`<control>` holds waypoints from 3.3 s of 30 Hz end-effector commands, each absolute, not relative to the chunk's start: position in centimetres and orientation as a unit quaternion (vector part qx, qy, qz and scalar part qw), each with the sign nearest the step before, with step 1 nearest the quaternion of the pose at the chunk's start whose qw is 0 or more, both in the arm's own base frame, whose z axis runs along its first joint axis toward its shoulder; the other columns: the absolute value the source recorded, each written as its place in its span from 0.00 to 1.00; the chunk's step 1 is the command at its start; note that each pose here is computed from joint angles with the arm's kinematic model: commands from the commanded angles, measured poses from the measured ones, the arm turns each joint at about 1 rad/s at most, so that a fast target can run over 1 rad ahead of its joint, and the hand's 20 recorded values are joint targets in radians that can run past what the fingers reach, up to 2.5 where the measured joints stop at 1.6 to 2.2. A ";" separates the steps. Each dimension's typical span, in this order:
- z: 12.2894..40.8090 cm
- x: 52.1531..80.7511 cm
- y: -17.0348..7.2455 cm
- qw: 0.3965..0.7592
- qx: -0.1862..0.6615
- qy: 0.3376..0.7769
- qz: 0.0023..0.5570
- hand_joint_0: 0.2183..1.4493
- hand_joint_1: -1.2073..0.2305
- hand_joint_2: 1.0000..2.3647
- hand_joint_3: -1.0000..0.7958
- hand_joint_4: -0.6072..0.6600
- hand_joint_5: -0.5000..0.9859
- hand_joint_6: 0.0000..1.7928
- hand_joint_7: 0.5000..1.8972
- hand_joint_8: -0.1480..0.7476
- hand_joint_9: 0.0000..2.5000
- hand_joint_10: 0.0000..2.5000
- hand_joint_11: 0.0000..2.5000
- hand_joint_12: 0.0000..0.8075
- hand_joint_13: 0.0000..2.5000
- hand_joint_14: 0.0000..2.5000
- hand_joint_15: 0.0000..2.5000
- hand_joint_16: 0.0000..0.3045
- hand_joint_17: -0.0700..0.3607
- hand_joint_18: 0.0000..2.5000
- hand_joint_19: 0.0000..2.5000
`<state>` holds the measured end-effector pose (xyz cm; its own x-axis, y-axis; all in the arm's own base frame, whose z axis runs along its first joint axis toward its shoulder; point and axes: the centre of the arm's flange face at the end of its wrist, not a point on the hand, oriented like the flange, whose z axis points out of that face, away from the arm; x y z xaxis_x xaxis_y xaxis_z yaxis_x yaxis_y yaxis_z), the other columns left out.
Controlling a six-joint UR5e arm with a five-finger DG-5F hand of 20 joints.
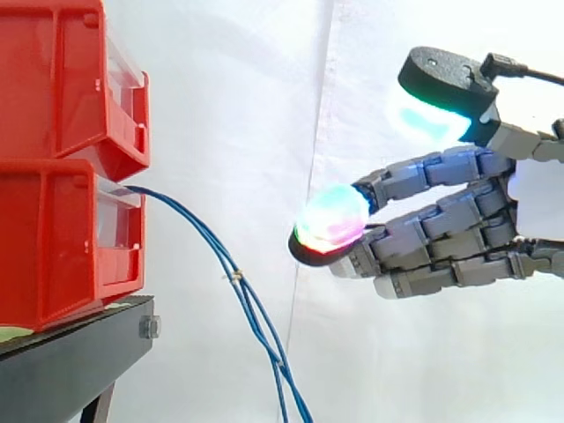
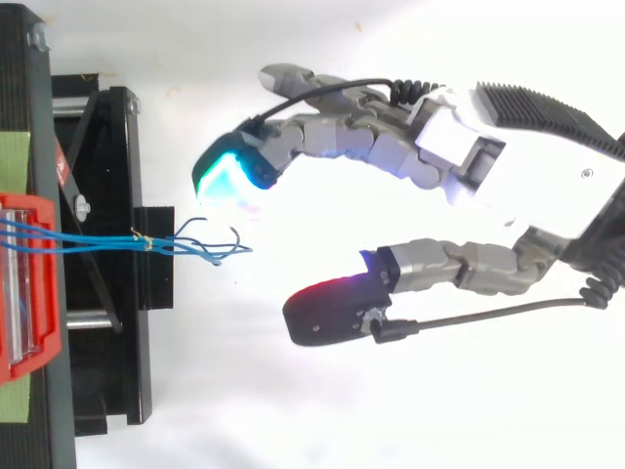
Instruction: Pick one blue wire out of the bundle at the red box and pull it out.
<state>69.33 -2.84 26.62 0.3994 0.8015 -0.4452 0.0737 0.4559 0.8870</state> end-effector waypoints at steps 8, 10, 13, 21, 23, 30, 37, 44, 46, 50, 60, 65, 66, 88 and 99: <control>23.3 71.7 -4.2 0.731 0.451 0.424 0.287 0.22 0.53 0.00 0.29 0.69 0.19 0.28 0.20 0.53 0.17 0.00 0.06 0.51 0.04 0.00 0.03 0.19 0.47 0.03 0.07; 23.5 71.9 -4.4 0.737 0.448 0.419 0.285 0.22 0.52 0.00 0.29 0.69 0.19 0.28 0.20 0.53 0.17 0.00 0.06 0.51 0.04 0.00 0.03 0.19 0.47 0.03 0.07; 22.2 72.0 -4.7 0.740 0.440 0.435 0.265 0.22 0.52 0.00 0.29 0.69 0.19 0.28 0.20 0.53 0.17 0.00 0.06 0.51 0.04 0.00 0.03 0.19 0.47 0.03 0.07; 19.7 73.7 -4.2 0.773 0.393 0.420 0.267 0.22 0.52 0.00 0.29 0.68 0.18 0.28 0.20 0.53 0.17 0.00 0.06 0.51 0.05 0.00 0.03 0.19 0.46 0.03 0.07; 19.0 73.9 -4.2 0.780 0.387 0.417 0.262 0.23 0.52 0.00 0.29 0.68 0.18 0.28 0.20 0.53 0.17 0.00 0.06 0.51 0.05 0.00 0.03 0.19 0.46 0.03 0.07; 15.6 74.8 -4.2 0.788 0.384 0.399 0.270 0.23 0.52 0.00 0.29 0.68 0.18 0.28 0.20 0.53 0.17 0.00 0.06 0.51 0.05 0.00 0.03 0.19 0.46 0.03 0.07; 12.4 77.0 -3.7 0.791 0.384 0.389 0.275 0.23 0.52 0.00 0.30 0.68 0.18 0.28 0.20 0.53 0.18 0.00 0.06 0.51 0.05 0.00 0.03 0.19 0.46 0.04 0.07; 10.6 79.8 -2.8 0.793 0.386 0.365 0.298 0.23 0.51 0.00 0.30 0.68 0.18 0.28 0.20 0.53 0.18 0.00 0.06 0.51 0.06 0.00 0.03 0.19 0.46 0.04 0.08; 10.6 79.9 -2.7 0.793 0.385 0.365 0.299 0.23 0.51 0.00 0.30 0.68 0.18 0.28 0.20 0.53 0.18 0.00 0.06 0.51 0.06 0.00 0.03 0.19 0.46 0.04 0.08; 10.3 79.9 -2.0 0.794 0.381 0.369 0.296 0.23 0.49 0.00 0.30 0.69 0.19 0.28 0.20 0.54 0.19 0.00 0.05 0.52 0.07 0.00 0.02 0.19 0.46 0.06 0.07; 9.7 80.0 -1.1 0.797 0.374 0.361 0.307 0.23 0.48 0.00 0.30 0.73 0.20 0.28 0.29 0.54 0.19 0.00 0.06 0.52 0.09 0.00 0.02 0.19 0.46 0.08 0.08; 9.9 80.2 -0.6 0.801 0.361 0.360 0.313 0.23 0.47 0.00 0.30 0.74 0.21 0.28 0.35 0.54 0.19 0.00 0.06 0.52 0.10 0.00 0.03 0.19 0.46 0.10 0.08; 10.0 80.2 -0.5 0.804 0.353 0.364 0.310 0.23 0.47 0.00 0.30 0.74 0.21 0.28 0.36 0.54 0.19 0.00 0.06 0.52 0.10 0.00 0.02 0.19 0.46 0.10 0.08; 11.1 80.5 -2.1 0.819 0.342 0.337 0.315 0.26 0.40 0.00 0.31 0.77 0.23 0.28 0.44 0.55 0.22 0.00 0.08 0.52 0.14 0.00 0.03 0.18 0.45 0.18 0.10; 9.6 79.8 -4.7 0.810 0.356 0.360 0.296 0.26 0.41 0.00 0.32 0.77 0.24 0.28 0.43 0.56 0.23 0.00 0.08 0.53 0.14 0.00 0.04 0.18 0.45 0.18 0.10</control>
<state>80.22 -3.97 10.52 0.5781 0.7387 -0.3465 -0.2570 0.5679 0.7819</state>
